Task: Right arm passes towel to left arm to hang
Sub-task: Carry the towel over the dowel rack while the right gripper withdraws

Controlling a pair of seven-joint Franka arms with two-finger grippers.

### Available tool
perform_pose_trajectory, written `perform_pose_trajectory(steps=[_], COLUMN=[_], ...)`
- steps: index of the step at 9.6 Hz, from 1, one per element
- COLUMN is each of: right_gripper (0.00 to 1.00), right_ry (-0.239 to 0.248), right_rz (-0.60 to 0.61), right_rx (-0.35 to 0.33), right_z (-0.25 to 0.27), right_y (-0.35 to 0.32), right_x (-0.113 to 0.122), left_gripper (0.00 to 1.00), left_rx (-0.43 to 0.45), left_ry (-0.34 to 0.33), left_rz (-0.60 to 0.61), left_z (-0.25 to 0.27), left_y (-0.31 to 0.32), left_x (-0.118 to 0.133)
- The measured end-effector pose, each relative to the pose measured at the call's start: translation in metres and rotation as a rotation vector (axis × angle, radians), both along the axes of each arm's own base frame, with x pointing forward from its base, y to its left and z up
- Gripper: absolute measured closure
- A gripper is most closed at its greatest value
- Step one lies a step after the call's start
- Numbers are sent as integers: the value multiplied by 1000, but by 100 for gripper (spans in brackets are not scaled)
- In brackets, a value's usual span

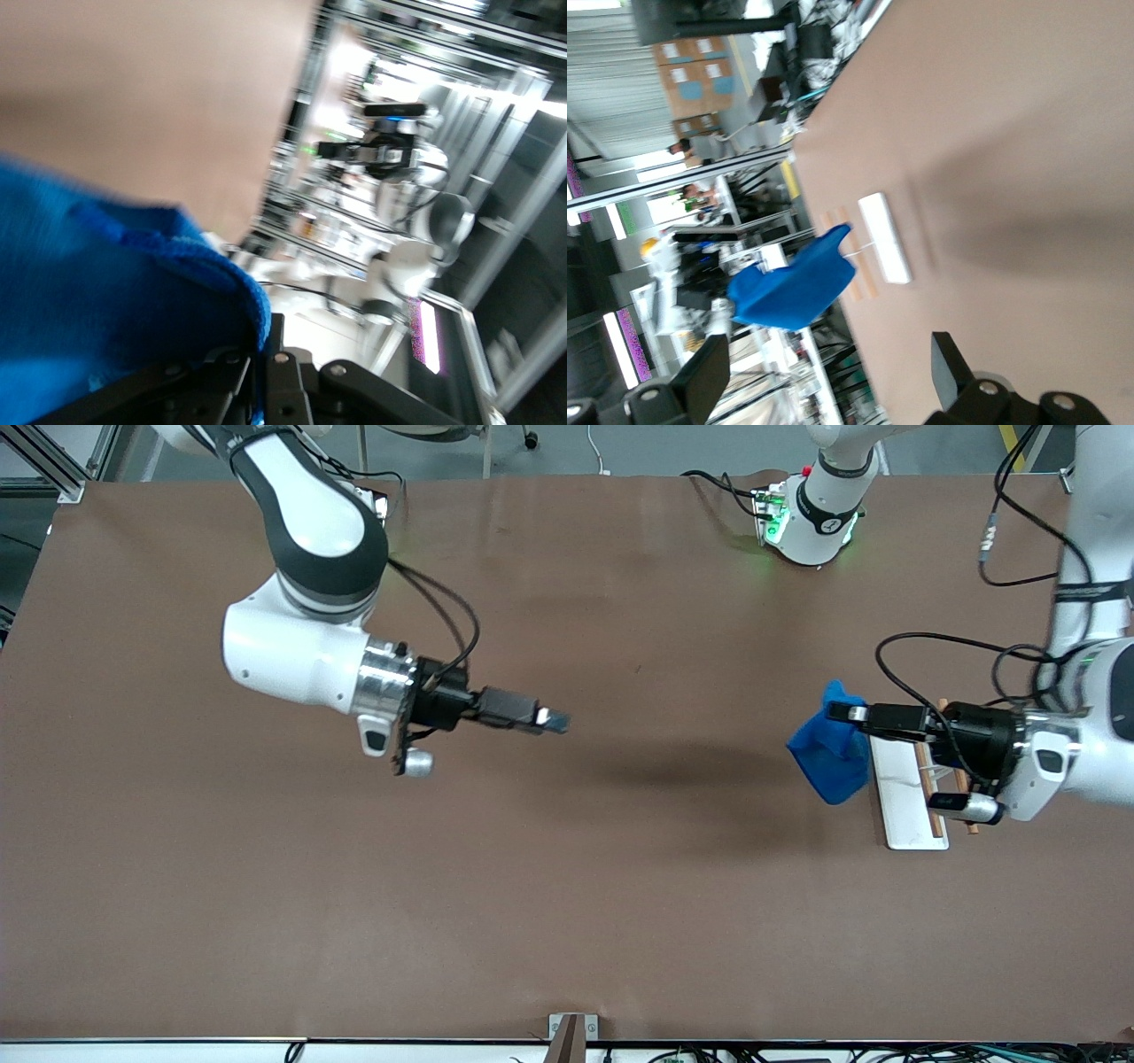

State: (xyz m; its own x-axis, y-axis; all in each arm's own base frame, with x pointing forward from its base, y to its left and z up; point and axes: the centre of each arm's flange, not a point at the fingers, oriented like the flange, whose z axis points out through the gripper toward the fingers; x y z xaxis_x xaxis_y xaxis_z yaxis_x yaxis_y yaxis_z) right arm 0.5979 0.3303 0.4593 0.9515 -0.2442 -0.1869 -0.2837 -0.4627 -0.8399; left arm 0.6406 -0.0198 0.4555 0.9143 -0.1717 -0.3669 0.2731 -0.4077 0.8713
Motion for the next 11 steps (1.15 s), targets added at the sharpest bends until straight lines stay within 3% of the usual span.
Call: perform_pose_trajectory(steps=[1, 3, 7, 9, 11], right_gripper=[0, 0, 0, 0, 0], right_ry=[-29, -59, -23, -17, 3], right_rz=[7, 34, 111, 97, 146], right_rx=[-97, -279, -657, -781, -926], right_z=[-13, -28, -12, 19, 58], right_y=[-25, -84, -233, -288, -316], right_x=[6, 20, 28, 18, 2], left_gripper=[97, 97, 97, 97, 97], left_rx=[155, 364, 773, 901, 988], left_ry=[1, 26, 147, 176, 162], left_rz=[1, 18, 178, 231, 232], left_z=[6, -5, -43, -65, -66], left_y=[26, 74, 137, 156, 179], left_x=[-3, -8, -8, -11, -15])
